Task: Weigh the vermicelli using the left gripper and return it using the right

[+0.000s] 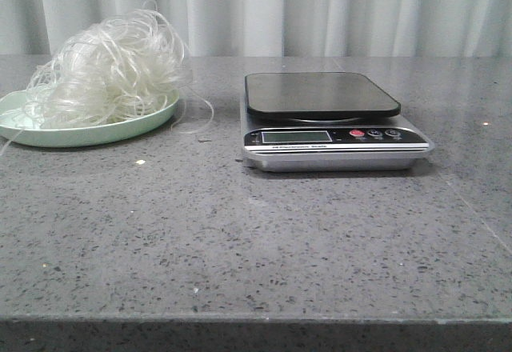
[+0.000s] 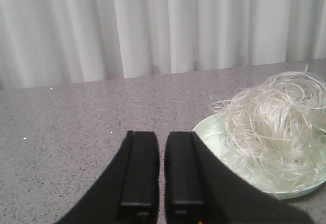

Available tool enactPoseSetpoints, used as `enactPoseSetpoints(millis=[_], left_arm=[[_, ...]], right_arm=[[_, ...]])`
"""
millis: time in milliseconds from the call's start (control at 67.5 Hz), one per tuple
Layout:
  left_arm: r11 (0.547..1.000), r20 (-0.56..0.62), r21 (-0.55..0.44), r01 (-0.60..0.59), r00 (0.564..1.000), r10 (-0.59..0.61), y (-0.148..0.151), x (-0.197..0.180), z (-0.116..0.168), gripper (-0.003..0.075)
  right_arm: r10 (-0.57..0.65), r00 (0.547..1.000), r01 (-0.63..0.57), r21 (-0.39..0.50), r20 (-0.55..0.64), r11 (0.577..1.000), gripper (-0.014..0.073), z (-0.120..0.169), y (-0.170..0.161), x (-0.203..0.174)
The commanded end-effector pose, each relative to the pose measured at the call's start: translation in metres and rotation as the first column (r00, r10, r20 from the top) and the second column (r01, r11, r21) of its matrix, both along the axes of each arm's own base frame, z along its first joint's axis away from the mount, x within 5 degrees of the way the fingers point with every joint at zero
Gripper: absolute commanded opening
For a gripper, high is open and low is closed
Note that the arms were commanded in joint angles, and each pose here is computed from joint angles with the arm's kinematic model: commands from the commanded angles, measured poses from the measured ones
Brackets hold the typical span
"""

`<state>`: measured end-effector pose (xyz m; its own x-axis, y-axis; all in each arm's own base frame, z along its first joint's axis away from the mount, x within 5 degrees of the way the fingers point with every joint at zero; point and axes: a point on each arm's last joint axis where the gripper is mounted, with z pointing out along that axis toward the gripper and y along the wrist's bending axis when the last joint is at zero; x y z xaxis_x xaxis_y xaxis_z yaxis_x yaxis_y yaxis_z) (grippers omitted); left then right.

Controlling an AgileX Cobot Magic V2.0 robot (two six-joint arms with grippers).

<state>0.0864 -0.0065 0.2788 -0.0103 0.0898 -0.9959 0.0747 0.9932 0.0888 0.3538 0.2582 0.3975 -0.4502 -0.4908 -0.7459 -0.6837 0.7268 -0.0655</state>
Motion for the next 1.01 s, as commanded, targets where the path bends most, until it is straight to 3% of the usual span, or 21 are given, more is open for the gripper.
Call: enactPoseSetpoints(millis=[0,44,133,459,711,993], left_arm=[[0.999,0.089,-0.024,-0.033,0.995,0.035,0.003,0.0,0.015,0.0137],[0.999,0.089,-0.024,-0.033,0.995,0.035,0.003,0.0,0.015,0.0137],[0.999,0.089,-0.024,-0.033,0.995,0.035,0.003,0.0,0.015,0.0137],[0.999,0.089,-0.024,-0.033,0.995,0.035,0.003,0.0,0.015,0.0137],[0.999,0.09,-0.024,-0.033,0.995,0.035,0.003,0.0,0.015,0.0137],[0.997,0.087,-0.069,-0.031,0.996,0.037,0.003,0.0,0.015,0.0137]], right_arm=[[-0.062,0.985,0.05,0.074,0.162,0.996,0.0387,0.063,-0.036,-0.02],[-0.086,0.981,0.073,0.082,0.173,0.994,0.0277,0.072,-0.049,-0.023],[-0.133,0.975,0.119,0.089,0.178,0.989,0.0144,0.083,-0.071,-0.025],[-0.364,0.92,0.341,0.161,0.143,0.926,0.0152,0.09,-0.148,-0.027],[-0.475,0.866,0.438,0.222,0.157,0.871,0.0152,0.051,-0.192,-0.053],[-0.573,0.785,0.495,0.318,0.235,0.809,0.0152,0.001,-0.226,-0.111]])
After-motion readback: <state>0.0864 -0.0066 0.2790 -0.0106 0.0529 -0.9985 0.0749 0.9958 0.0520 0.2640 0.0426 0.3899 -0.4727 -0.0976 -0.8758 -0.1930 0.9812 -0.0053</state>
